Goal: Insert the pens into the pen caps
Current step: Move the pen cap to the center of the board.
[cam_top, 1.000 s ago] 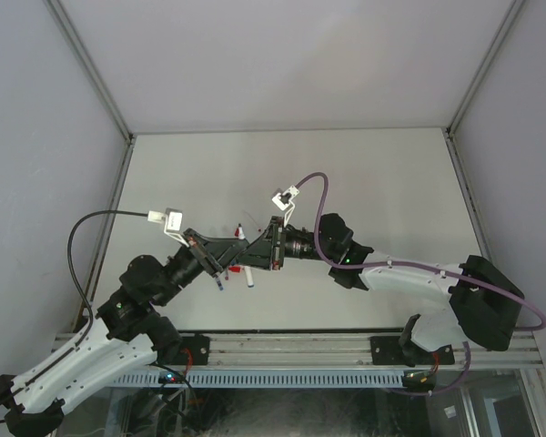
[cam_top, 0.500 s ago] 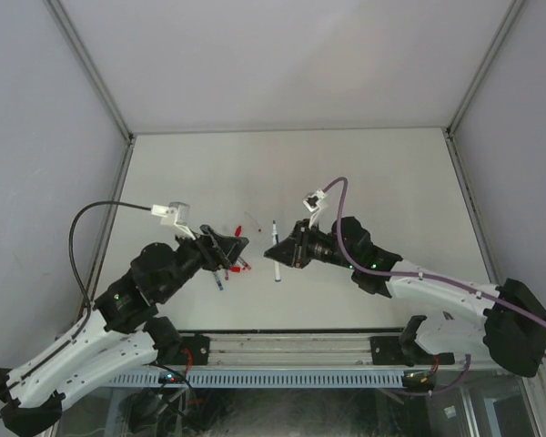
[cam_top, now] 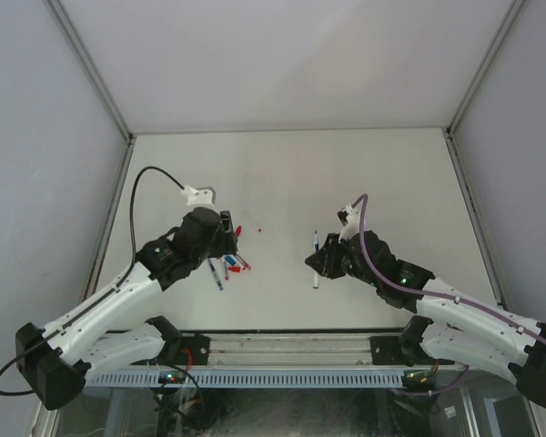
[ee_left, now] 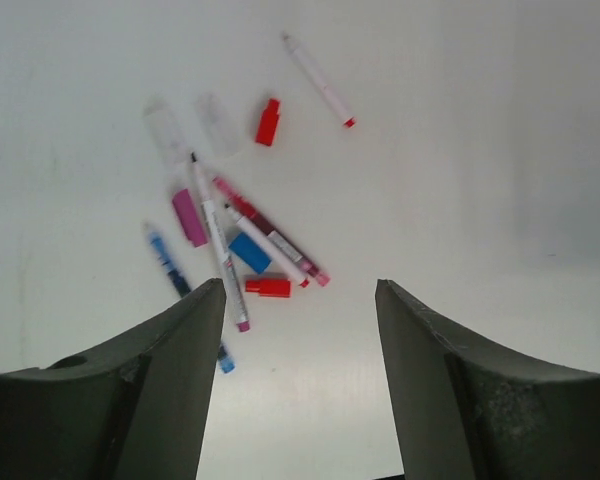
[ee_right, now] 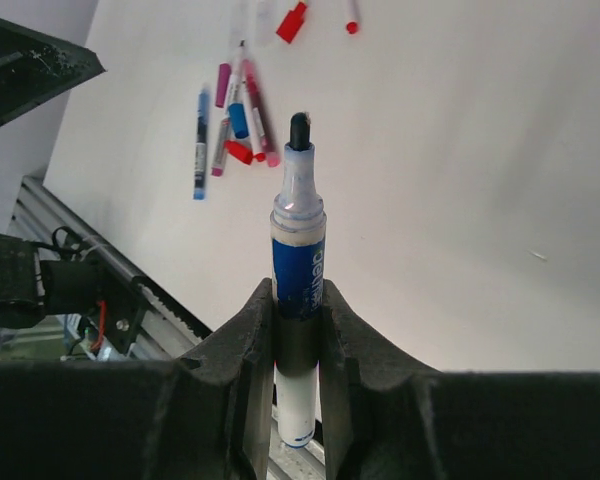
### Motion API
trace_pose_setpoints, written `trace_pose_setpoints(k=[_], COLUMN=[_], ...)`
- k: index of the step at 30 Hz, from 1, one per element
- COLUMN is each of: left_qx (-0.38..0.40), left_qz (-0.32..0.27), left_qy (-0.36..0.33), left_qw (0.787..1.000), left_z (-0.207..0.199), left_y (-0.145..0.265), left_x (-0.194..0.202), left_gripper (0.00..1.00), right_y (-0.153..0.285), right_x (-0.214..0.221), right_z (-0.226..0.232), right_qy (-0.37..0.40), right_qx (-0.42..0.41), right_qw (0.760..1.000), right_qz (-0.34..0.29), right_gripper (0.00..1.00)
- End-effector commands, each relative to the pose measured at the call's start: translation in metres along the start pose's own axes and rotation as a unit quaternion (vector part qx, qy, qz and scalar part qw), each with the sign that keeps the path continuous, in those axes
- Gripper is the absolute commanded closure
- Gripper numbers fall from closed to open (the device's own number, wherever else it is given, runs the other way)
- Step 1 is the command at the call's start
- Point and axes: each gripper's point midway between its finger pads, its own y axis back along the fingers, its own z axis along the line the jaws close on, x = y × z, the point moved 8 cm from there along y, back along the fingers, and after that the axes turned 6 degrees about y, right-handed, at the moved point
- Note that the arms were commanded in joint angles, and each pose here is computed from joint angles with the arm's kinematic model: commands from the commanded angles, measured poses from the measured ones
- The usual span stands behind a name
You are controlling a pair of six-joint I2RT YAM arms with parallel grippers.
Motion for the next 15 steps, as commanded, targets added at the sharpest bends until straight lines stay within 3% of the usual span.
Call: trace_pose_setpoints(k=[1,7,15], left_qx=[-0.022,-0.045,-0.06], left_qz=[0.003,0.05,0.085], left_qy=[0.013,0.066,0.086], left_qw=[1.0,0.996,0.991], left_z=[0.007,0.017,0.017], left_y=[-0.001,-0.024,-0.054], left_x=[-0.006,0.026,0.051], left_gripper=[0.34,0.43,0.53], right_y=[0.004,0.002,0.0], right_x=[-0.001,0.003,0.011], right_z=[-0.008,-0.01,-0.012], right_qy=[0.017,0.01,-0.008], right_qx=[0.035,0.043,0.051], right_qw=[0.999,0.999,0.999], right_qz=[-0.007,0.003,0.015], right_gripper=[1.0,1.0,1.0])
